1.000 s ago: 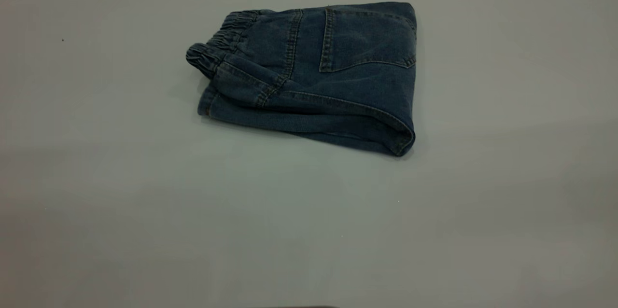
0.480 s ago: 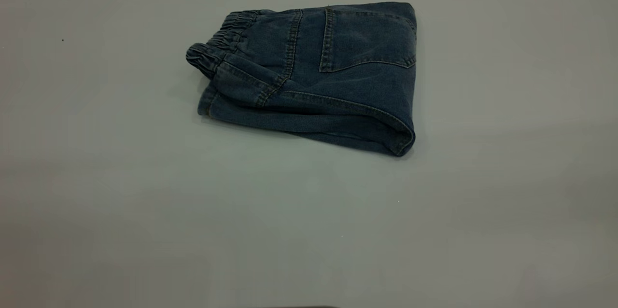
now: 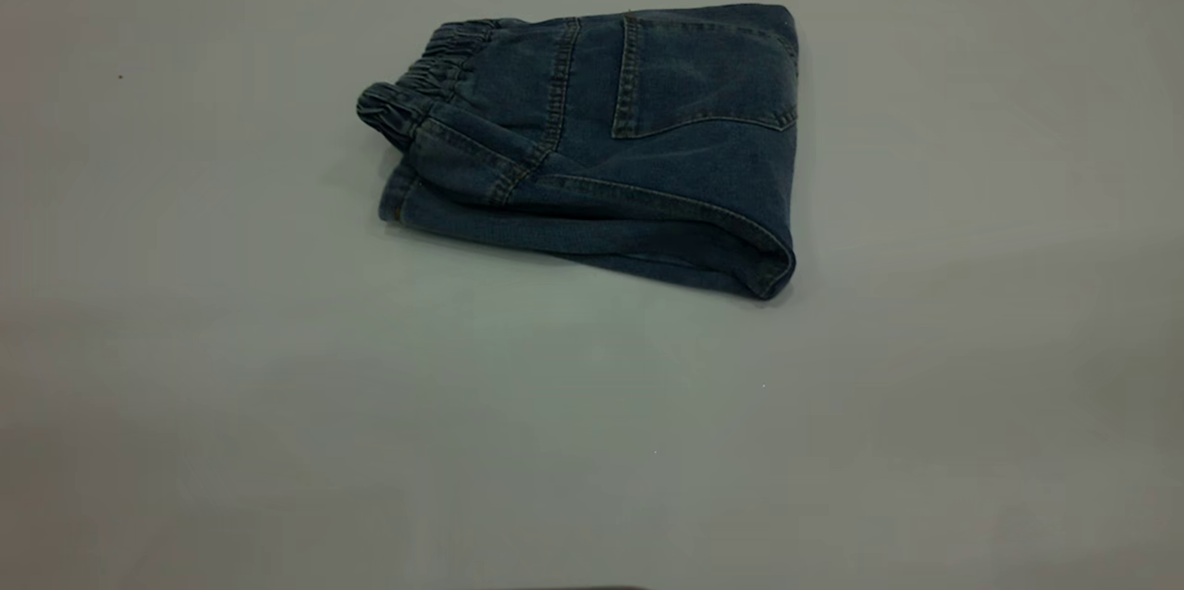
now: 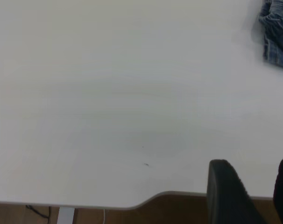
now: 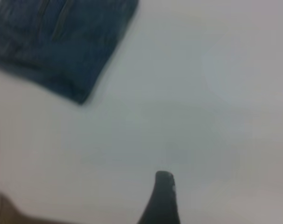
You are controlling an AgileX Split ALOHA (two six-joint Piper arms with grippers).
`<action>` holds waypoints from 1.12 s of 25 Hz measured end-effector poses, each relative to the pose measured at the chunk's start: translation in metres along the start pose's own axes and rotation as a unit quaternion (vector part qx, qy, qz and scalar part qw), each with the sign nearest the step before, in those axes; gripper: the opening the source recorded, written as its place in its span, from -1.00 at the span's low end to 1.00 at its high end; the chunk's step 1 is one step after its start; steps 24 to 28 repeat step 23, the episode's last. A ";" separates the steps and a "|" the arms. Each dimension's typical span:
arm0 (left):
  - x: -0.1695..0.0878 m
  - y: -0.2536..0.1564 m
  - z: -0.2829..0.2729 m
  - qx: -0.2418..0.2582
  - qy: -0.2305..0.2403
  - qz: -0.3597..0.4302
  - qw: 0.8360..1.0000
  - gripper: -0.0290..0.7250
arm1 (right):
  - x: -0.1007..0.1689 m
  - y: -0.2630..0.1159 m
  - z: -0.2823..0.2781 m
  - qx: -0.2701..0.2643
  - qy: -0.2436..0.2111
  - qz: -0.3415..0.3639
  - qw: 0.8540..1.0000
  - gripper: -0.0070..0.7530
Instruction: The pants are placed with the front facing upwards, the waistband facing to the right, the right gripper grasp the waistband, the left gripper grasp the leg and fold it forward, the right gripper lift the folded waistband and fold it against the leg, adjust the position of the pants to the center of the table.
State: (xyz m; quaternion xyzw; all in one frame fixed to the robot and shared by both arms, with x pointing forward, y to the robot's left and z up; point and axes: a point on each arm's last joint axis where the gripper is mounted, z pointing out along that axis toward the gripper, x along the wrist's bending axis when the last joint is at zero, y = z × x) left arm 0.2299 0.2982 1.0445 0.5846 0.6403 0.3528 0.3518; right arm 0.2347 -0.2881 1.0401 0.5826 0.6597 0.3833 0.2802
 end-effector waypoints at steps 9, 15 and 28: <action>0.000 0.000 0.000 0.000 0.000 0.000 1.000 -0.28 | 0.001 -0.002 -0.003 -0.014 -0.005 0.008 1.000 0.51; 0.000 0.000 0.000 0.001 0.000 0.000 1.000 -0.28 | 0.002 -0.002 -0.003 -0.014 -0.002 0.009 1.000 0.51; 0.000 0.000 0.000 0.001 0.000 0.000 1.000 -0.28 | 0.002 -0.002 -0.003 -0.014 -0.002 0.010 1.000 0.51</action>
